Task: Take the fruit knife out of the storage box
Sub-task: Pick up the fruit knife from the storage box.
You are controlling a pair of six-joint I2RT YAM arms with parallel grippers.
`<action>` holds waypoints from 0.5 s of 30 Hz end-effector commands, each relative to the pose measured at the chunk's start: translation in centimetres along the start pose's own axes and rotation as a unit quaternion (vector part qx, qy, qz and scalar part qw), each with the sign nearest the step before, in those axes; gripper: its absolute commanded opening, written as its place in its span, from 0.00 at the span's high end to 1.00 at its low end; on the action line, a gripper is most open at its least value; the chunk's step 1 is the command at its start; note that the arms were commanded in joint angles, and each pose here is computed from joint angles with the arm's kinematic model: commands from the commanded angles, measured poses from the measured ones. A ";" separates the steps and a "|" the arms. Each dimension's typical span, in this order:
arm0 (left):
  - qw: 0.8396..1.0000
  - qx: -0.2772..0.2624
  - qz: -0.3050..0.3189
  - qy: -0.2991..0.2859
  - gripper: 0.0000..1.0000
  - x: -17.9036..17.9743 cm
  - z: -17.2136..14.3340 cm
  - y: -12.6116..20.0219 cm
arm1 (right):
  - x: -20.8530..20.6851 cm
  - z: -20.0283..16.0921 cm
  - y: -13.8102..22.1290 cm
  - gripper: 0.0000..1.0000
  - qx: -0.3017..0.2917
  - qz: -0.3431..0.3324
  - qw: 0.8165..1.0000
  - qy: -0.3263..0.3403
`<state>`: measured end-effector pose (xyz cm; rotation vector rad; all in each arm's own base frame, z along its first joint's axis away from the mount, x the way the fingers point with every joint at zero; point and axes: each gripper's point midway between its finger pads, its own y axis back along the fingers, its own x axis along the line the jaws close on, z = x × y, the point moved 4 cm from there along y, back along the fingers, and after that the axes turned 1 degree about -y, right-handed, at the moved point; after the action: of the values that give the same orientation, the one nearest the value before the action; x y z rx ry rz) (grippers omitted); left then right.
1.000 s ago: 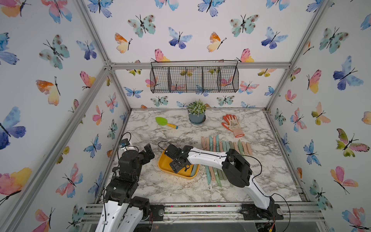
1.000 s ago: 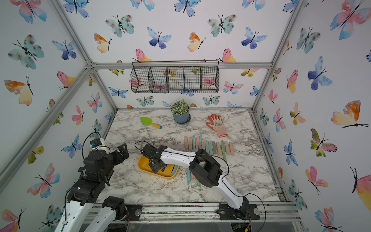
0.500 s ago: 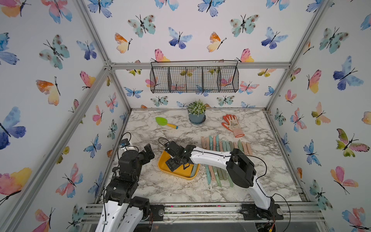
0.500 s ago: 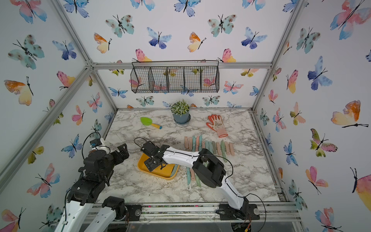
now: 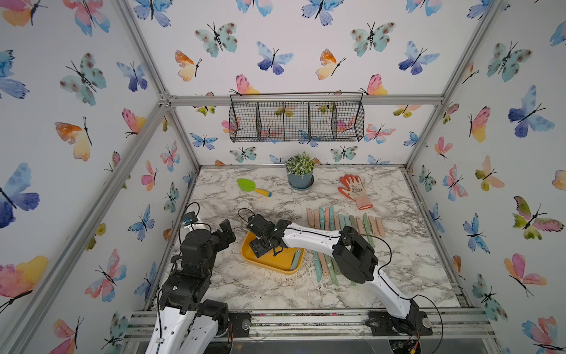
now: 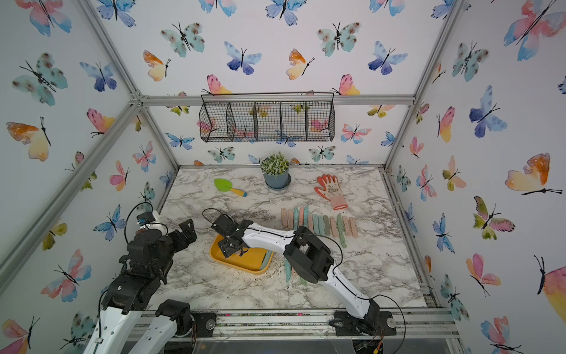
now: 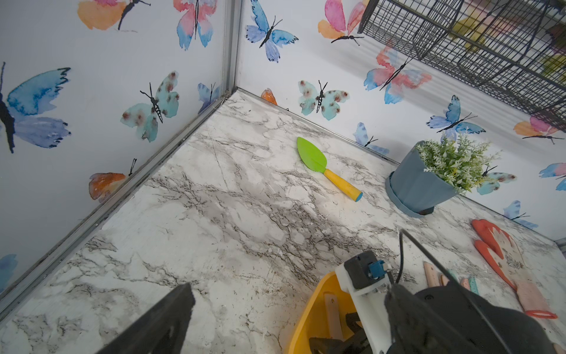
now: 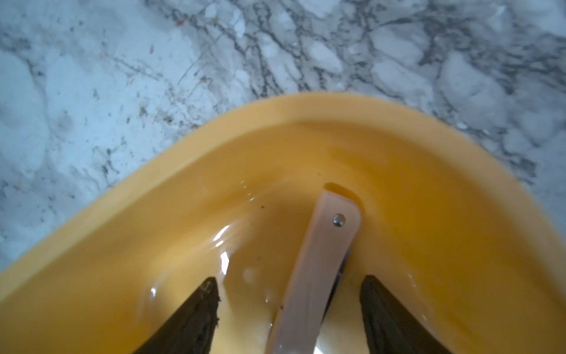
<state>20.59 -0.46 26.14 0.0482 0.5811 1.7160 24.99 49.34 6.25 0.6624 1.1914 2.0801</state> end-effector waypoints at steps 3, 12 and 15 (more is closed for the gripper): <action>1.000 -0.020 0.001 0.008 0.01 0.0 1.1 0.7 | -1.4 -2.5 -2.2 0.38 0.056 -0.027 0.998 -0.004; 1.000 -0.020 0.001 0.008 0.02 0.0 1.1 0.6 | -1.5 -2.5 -1.9 0.65 0.060 -0.030 0.998 0.002; 1.000 -0.020 0.002 0.008 0.02 0.0 1.1 0.6 | -1.5 -2.2 -1.3 0.67 0.053 -0.030 0.998 0.004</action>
<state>20.57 -0.46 26.16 0.0470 0.5805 1.7158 25.51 49.00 5.98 0.6570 1.2092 2.0532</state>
